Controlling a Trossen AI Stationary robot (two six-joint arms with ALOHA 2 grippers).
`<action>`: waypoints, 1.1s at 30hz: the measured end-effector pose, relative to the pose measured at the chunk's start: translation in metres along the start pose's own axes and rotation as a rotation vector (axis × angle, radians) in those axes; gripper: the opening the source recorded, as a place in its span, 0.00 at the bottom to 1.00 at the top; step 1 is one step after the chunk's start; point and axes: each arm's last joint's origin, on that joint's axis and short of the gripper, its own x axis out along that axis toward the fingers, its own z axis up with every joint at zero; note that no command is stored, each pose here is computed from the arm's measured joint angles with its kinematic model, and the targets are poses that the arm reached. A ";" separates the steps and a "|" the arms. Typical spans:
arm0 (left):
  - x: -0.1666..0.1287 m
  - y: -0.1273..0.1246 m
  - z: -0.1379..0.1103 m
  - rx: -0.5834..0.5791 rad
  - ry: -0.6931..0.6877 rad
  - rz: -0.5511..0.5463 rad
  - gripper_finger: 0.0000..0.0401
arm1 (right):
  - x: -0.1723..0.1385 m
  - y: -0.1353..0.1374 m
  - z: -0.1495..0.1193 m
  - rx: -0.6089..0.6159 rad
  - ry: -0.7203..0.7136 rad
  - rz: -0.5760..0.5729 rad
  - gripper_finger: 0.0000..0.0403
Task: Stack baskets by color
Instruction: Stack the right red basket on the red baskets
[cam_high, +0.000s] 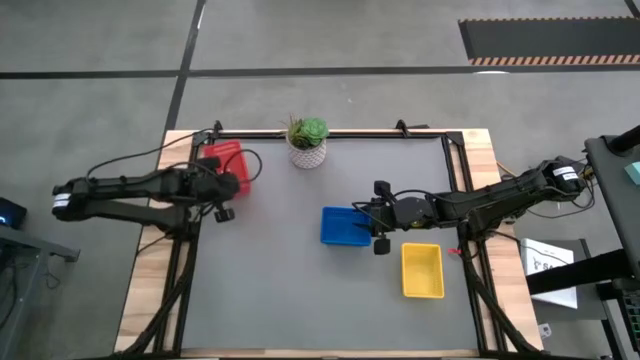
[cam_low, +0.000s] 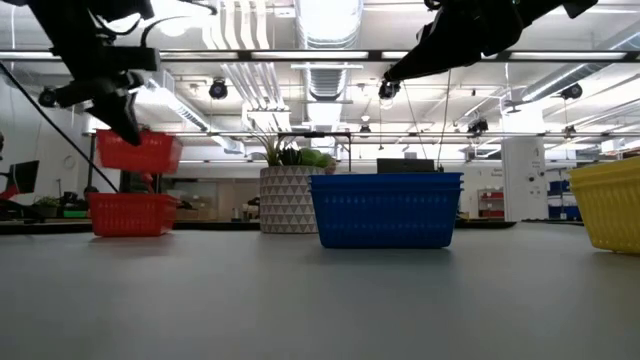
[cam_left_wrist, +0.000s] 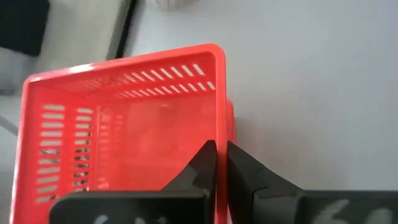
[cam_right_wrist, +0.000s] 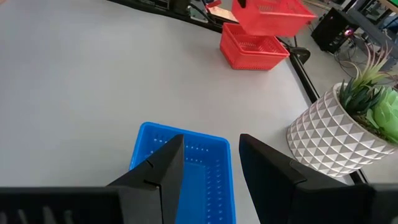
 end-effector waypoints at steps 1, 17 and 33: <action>0.000 0.001 0.002 -0.008 -0.026 0.002 0.00 | 0.000 0.000 0.000 0.000 0.000 0.000 0.37; 0.041 0.007 0.012 -0.007 0.176 0.014 0.00 | 0.000 0.000 0.000 0.001 0.000 0.000 0.37; 0.055 0.001 0.016 0.041 0.246 -0.028 0.10 | 0.000 0.000 0.000 0.008 0.001 0.001 0.37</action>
